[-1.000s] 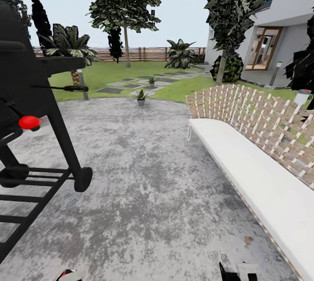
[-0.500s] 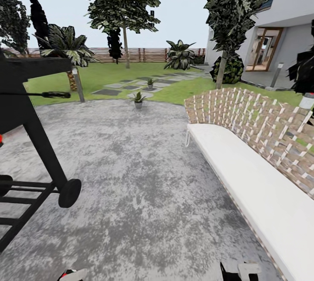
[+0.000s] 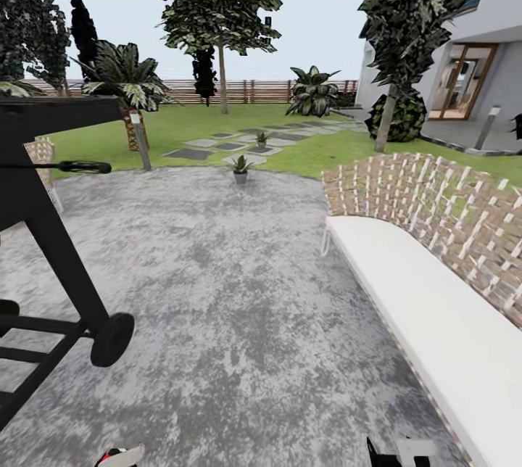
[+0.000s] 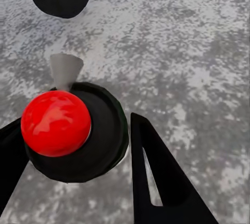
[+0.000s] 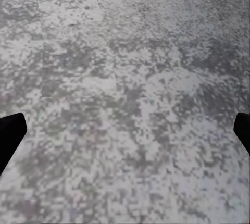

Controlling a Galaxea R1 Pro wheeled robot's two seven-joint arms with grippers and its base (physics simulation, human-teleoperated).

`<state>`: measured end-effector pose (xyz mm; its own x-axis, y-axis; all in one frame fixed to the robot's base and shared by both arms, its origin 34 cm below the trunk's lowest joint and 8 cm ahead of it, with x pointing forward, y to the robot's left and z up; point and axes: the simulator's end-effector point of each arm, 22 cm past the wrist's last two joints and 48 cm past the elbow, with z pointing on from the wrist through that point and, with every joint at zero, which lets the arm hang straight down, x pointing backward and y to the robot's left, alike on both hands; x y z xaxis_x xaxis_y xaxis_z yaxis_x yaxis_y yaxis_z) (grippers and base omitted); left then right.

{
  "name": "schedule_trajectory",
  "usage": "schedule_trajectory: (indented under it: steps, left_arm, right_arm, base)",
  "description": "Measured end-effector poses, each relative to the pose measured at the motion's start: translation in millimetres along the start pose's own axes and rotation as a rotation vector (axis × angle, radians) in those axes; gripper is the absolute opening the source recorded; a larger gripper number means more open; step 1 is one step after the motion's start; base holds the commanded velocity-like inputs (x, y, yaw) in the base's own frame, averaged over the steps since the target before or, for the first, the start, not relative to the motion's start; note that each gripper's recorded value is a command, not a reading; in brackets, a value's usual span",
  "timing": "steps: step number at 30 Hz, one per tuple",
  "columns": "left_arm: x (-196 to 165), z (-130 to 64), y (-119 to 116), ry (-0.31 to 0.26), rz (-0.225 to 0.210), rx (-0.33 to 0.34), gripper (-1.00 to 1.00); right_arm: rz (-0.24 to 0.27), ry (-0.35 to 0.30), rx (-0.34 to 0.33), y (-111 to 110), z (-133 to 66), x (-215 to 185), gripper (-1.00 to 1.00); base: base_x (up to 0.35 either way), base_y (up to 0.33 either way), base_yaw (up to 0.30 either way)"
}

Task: Pick up the pesticide atomizer in the garden and spray insectifuge to fully cover both potted plants in the garden.

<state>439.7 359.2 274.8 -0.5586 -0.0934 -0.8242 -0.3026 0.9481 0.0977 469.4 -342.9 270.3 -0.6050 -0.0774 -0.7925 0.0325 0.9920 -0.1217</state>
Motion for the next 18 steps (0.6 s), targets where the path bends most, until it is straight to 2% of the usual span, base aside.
schedule_trajectory:
  steps: [18]
  left_arm:
    - [0.0,-0.1,-0.7,-0.001,0.003,0.003,-1.00]
  right_arm:
    - [0.002,0.002,-0.009,5.3,-0.1,0.3,1.00]
  base:
    - [0.337,0.000,0.013]
